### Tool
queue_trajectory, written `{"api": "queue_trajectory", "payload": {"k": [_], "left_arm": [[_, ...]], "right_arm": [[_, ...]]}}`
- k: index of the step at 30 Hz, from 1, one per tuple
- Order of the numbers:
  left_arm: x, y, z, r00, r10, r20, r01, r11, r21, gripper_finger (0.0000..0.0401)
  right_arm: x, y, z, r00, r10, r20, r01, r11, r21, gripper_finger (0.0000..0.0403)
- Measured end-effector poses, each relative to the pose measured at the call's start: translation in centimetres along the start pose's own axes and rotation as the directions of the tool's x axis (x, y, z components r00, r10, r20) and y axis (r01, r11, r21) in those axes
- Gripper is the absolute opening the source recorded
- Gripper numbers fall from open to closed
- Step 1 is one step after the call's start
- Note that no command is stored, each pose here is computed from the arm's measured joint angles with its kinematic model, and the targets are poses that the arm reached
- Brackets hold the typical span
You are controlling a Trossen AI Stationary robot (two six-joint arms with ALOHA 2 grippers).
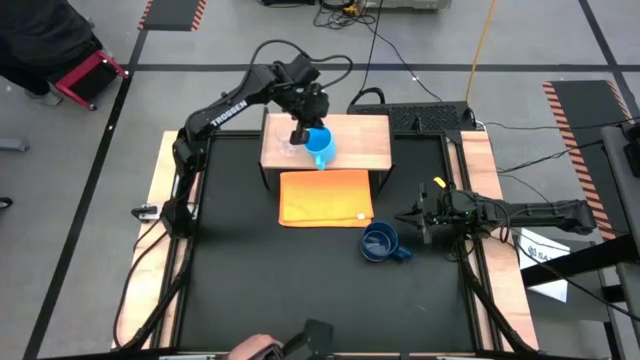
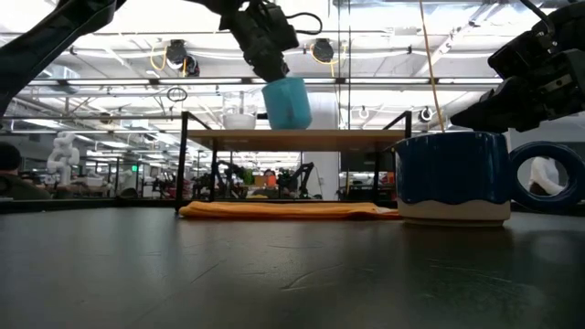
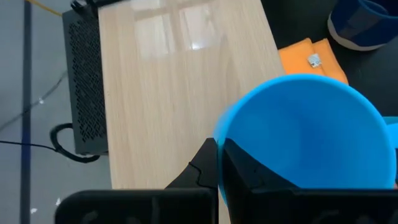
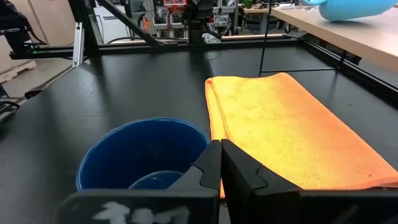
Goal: Stack small to large cups/mugs on shelf
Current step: Put the light blue mug on the shelf
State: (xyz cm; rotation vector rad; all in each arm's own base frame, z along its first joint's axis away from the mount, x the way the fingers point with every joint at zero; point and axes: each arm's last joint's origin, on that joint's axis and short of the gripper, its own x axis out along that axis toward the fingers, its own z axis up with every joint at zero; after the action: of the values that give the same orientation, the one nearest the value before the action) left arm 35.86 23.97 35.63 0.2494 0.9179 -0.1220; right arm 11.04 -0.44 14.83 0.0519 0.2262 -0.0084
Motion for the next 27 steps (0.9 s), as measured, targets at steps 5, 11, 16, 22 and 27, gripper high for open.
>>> {"api": "queue_trajectory", "payload": {"k": [5,11,16,22,27], "left_arm": [[0.06,0.19,0.26,0.999,0.033,0.011,-0.034,0.999,0.01,0.0004],[0.06,0.26,0.22,0.999,0.039,0.007,-0.039,0.999,-0.01,0.0006],[0.06,0.0,-0.05,1.0,0.016,-0.022,-0.017,0.999,-0.028,0.0005],[-0.01,-0.12,-0.29,0.997,0.026,-0.066,-0.028,0.999,-0.035,0.0004],[-0.06,-0.38,-0.34,0.991,0.053,-0.124,-0.054,0.998,-0.011,0.0004]], "right_arm": [[0.0,0.0,0.0,1.0,0.0,0.0,0.0,1.0,0.0,0.0],[0.0,0.0,0.0,1.0,0.0,0.0,0.0,1.0,0.0,0.0],[0.0,0.0,0.0,1.0,0.0,0.0,0.0,1.0,0.0,0.0],[0.0,0.0,-0.01,1.0,0.0,0.0,0.0,1.0,0.0,0.0],[0.0,0.0,0.0,1.0,0.0,0.0,0.0,1.0,0.0,0.0]]}}
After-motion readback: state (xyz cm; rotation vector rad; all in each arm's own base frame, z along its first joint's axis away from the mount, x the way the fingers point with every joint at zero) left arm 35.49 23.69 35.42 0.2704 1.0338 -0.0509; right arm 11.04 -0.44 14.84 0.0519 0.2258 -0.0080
